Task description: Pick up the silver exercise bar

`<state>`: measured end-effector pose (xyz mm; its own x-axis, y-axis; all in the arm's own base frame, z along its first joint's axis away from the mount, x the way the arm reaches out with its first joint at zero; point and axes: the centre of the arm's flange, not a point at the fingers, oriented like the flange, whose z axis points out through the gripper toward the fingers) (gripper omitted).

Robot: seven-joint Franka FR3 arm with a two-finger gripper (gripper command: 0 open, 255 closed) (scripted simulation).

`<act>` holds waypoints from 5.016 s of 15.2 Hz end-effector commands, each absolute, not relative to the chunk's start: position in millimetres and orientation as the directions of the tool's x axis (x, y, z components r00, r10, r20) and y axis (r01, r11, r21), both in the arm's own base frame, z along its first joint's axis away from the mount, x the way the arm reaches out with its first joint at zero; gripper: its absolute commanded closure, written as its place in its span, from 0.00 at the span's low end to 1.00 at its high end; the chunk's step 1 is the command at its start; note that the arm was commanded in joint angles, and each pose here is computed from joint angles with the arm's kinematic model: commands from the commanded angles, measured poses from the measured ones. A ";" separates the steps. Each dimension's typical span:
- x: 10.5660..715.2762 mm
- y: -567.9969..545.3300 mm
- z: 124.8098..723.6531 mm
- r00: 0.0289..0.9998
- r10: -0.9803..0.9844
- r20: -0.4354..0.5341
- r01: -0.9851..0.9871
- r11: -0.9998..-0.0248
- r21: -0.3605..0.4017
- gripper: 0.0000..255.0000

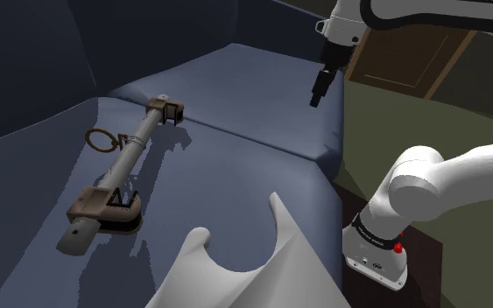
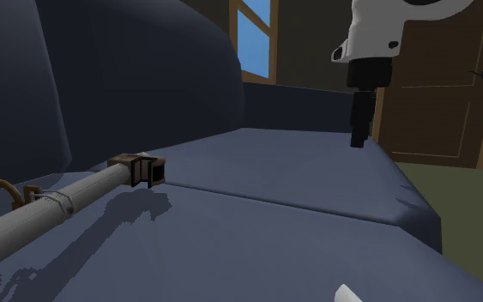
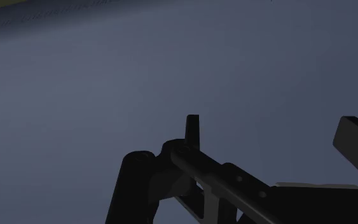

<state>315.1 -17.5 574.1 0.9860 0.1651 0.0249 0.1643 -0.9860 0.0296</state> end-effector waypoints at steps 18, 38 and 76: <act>346.7 198.3 570.0 0.996 -0.084 0.043 -0.084 -0.996 -0.014 0.00; 450.2 432.6 578.3 0.928 -0.370 0.049 -0.366 -0.928 -0.068 0.00; 465.5 455.9 620.0 0.915 -0.399 0.049 -0.396 -0.915 -0.074 1.00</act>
